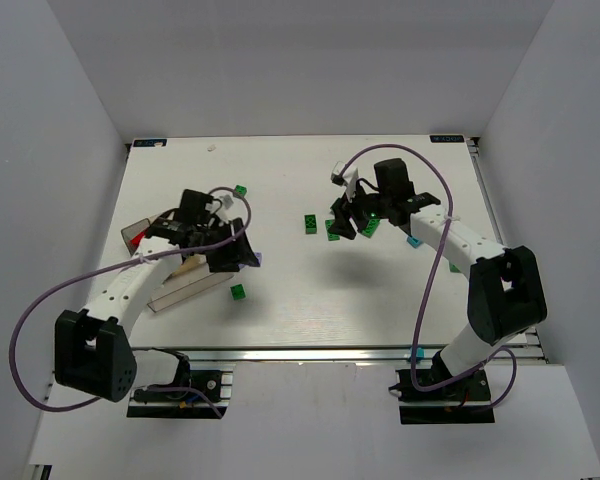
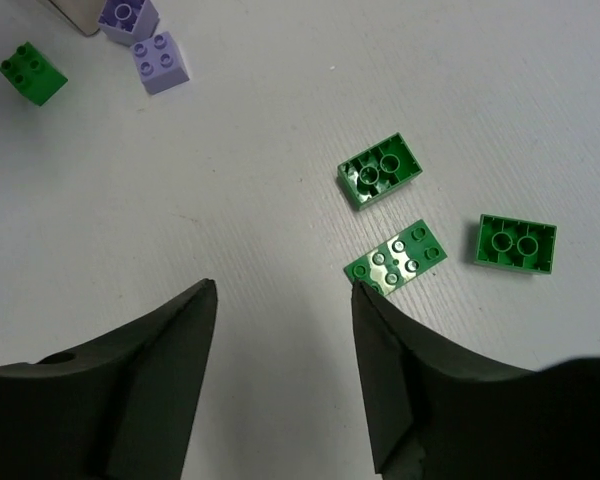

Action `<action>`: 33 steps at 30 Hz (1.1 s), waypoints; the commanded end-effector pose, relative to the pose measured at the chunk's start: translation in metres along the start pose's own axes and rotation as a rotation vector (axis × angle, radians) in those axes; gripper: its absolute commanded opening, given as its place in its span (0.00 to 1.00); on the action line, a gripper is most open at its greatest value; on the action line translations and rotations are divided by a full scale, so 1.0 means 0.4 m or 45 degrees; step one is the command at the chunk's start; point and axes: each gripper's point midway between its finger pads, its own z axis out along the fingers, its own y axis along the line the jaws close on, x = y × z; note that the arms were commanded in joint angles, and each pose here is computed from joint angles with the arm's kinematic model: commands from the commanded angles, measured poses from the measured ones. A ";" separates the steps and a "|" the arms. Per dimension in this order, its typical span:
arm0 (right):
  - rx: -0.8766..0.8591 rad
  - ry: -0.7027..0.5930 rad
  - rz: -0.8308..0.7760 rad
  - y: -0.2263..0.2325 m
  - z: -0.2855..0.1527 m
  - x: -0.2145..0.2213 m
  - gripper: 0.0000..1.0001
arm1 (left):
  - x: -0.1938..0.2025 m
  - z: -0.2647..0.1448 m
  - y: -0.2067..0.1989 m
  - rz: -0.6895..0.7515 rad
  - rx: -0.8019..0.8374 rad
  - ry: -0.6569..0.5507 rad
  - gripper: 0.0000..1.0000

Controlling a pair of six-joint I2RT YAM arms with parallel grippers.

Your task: Sort the legos into containers by color

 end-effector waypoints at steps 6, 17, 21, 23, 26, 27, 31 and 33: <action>0.089 0.021 0.051 -0.031 -0.010 -0.017 0.66 | 0.149 0.047 0.047 0.016 -0.377 0.169 0.72; 0.156 0.048 0.047 -0.045 -0.033 -0.007 0.68 | 0.144 0.152 0.170 0.106 -0.799 0.044 0.76; 0.158 0.048 0.039 -0.042 -0.034 -0.013 0.68 | 0.125 0.182 0.180 0.140 -0.849 -0.016 0.76; 0.163 0.048 0.039 -0.046 -0.037 -0.015 0.68 | 0.123 0.196 0.194 0.143 -0.876 -0.024 0.75; 0.165 0.049 0.037 -0.048 -0.036 -0.018 0.68 | 0.126 0.215 0.209 0.141 -0.900 -0.022 0.72; 0.166 0.048 0.037 -0.047 -0.036 -0.019 0.68 | 0.125 0.221 0.209 0.140 -0.895 -0.028 0.70; 0.174 0.053 0.026 -0.053 -0.038 -0.018 0.67 | 0.128 0.231 0.197 0.142 -0.859 -0.036 0.44; 0.174 0.058 0.018 -0.052 -0.040 -0.018 0.66 | 0.125 0.227 0.174 0.147 -0.822 -0.044 0.28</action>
